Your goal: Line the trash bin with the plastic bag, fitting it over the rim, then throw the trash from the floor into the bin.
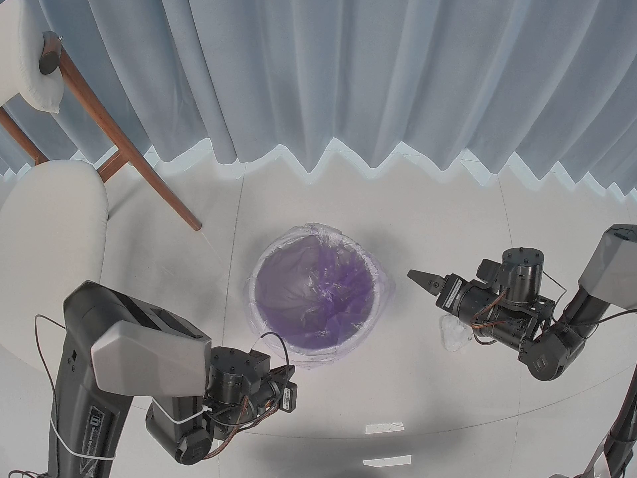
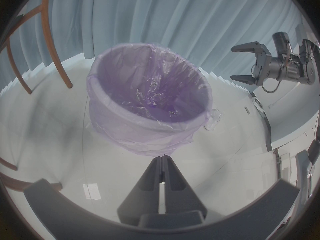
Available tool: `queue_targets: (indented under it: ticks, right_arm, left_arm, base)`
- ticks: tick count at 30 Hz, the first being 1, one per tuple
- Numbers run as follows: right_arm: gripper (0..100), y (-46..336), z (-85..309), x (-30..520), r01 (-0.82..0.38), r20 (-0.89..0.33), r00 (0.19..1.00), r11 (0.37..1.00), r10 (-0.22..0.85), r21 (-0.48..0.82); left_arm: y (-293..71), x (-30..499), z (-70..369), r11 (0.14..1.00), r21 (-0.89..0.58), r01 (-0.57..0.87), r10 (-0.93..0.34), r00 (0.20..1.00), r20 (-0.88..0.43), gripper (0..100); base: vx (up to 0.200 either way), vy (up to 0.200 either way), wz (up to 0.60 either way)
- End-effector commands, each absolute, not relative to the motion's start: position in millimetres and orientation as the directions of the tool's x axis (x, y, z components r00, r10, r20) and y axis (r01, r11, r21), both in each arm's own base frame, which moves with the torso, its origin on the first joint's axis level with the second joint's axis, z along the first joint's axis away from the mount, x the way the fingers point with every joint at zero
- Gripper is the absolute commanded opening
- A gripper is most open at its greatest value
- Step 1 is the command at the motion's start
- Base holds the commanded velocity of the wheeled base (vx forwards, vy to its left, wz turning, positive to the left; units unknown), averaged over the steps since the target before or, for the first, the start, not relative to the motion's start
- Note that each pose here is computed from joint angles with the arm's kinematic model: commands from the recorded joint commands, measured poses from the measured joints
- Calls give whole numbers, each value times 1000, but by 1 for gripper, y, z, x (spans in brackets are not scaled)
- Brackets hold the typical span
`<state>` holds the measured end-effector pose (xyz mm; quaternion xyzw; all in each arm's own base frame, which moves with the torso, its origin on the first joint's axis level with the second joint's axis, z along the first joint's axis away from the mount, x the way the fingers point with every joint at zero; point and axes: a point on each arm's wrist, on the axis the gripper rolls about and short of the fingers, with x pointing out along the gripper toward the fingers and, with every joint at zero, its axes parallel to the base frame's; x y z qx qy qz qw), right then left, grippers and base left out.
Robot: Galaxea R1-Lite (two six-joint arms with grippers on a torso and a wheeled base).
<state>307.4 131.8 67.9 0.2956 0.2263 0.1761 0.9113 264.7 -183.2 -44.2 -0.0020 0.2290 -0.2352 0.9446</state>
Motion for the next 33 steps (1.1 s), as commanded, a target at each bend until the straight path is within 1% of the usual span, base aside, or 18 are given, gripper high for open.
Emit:
queue_targets:
  ticks: [1, 5, 9, 14, 20, 24, 27, 31, 33]
  right_arm:
    - [100, 132, 67, 307, -188, -309, 834, 763, 456, 618]
    - [100, 132, 65, 307, -183, -318, 832, 765, 455, 617]
    - [100, 137, 64, 305, -192, -322, 823, 764, 467, 616]
    - [100, 137, 64, 305, -188, -321, 827, 765, 462, 616]
    - [100, 137, 62, 301, -180, -334, 823, 770, 459, 613]
    - [100, 136, 62, 301, -173, -335, 828, 773, 449, 610]
    - [100, 136, 62, 301, -170, -336, 829, 775, 446, 609]
    - [100, 136, 61, 301, -169, -338, 829, 775, 446, 610]
    - [100, 136, 61, 301, -169, -338, 829, 775, 446, 610]
  left_arm:
    - [-178, 261, -42, 891, -87, 446, -436, 786, -438, 0]
    - [-186, 278, -47, 896, -91, 434, -432, 811, -395, 0]
    - [-199, 299, -69, 900, -81, 429, -427, 824, -373, 0]
    - [-200, 301, -85, 891, -30, 454, -416, 786, -458, 0]
    - [-205, 320, -86, 896, -6, 445, -379, 756, -534, 0]
    - [-213, 336, -83, 897, -1, 441, -366, 744, -559, 0]
    - [-223, 351, -79, 897, 5, 443, -352, 719, -599, 0]
    - [-228, 354, -78, 895, 7, 445, -342, 698, -629, 0]
    - [-227, 356, -76, 897, 4, 442, -345, 707, -617, 0]
  base:
    - [0, 0, 0]
    - [0, 0, 0]
    - [0, 0, 0]
    - [0, 0, 0]
    - [0, 0, 0]
    - [0, 0, 0]
    - [0, 0, 0]
    - [0, 0, 0]
    - [0, 0, 0]
